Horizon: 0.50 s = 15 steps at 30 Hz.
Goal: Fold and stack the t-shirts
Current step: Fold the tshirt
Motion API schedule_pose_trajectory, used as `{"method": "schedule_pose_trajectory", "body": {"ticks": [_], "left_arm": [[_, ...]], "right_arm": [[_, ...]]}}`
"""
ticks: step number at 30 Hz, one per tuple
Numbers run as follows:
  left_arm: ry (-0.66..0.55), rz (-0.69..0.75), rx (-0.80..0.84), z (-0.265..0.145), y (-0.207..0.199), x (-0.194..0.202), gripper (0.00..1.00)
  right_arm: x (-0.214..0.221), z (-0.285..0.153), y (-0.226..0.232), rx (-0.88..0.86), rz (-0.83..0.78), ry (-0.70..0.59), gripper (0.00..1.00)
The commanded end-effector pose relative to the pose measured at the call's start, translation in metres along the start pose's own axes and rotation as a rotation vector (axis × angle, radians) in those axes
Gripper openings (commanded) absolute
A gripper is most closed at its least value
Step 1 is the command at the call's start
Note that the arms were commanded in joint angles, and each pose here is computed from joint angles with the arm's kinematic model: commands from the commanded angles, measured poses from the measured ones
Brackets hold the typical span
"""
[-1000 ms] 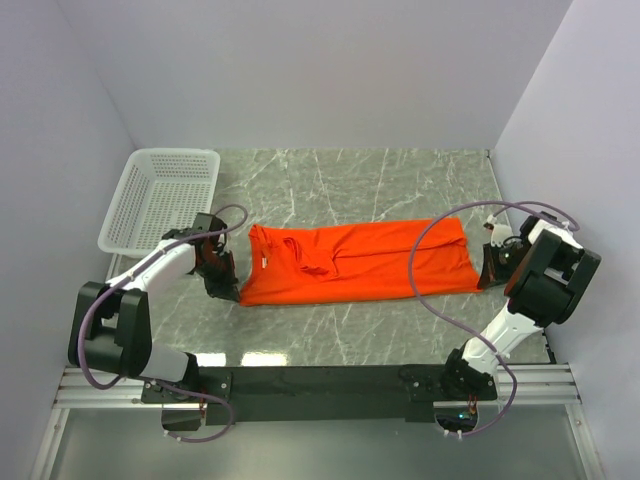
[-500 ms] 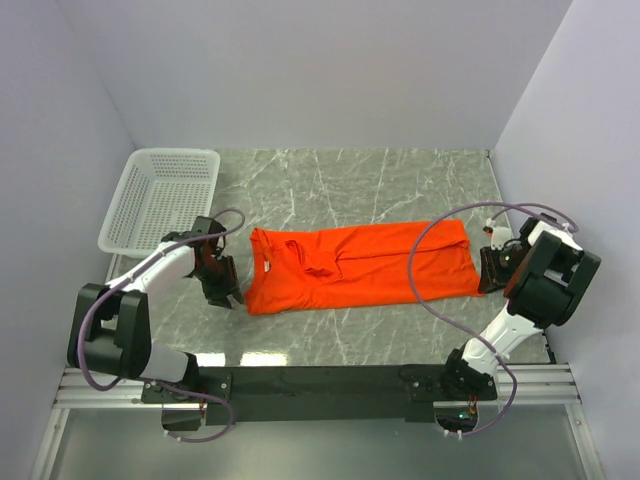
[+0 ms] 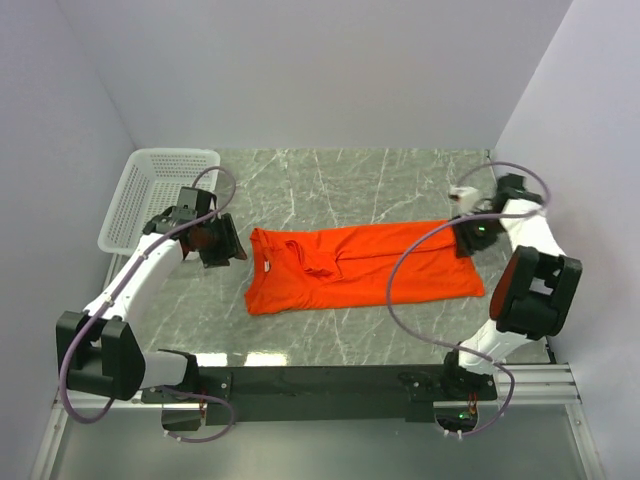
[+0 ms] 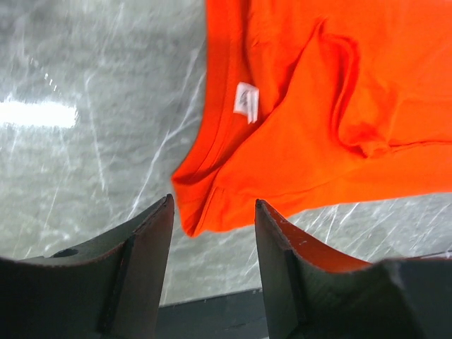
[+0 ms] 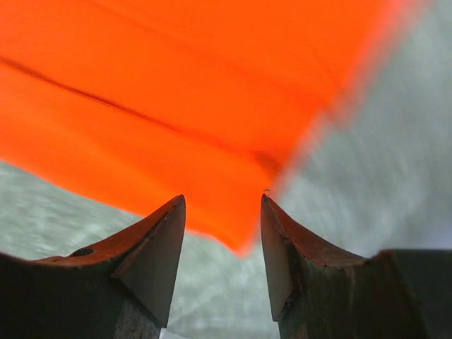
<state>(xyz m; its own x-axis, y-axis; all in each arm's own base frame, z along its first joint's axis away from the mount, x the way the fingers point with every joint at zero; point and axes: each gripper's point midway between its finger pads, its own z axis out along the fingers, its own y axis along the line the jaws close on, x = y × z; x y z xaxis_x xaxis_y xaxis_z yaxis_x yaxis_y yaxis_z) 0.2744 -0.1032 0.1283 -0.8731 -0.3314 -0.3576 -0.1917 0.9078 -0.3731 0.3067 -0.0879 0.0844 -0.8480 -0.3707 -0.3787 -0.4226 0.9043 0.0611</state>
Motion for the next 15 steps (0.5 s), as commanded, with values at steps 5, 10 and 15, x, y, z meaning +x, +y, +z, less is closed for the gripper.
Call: {"method": "schedule_pose_trajectory", "body": {"ticks": [5, 10, 15], "left_arm": [[-0.182, -0.027, 0.109, -0.011, -0.018, -0.026, 0.57], [-0.268, -0.103, 0.133, -0.023, -0.018, -0.031, 0.60], [-0.292, -0.149, 0.125, -0.033, -0.009, -0.018, 0.60]], "right_arm": [[-0.096, -0.002, 0.189, -0.354, -0.693, -0.302, 0.54], [-0.140, 0.026, 0.293, -0.348, -0.923, -0.358, 0.57], [-0.162, 0.062, 0.342, -0.297, -0.944, -0.322, 0.57]]}}
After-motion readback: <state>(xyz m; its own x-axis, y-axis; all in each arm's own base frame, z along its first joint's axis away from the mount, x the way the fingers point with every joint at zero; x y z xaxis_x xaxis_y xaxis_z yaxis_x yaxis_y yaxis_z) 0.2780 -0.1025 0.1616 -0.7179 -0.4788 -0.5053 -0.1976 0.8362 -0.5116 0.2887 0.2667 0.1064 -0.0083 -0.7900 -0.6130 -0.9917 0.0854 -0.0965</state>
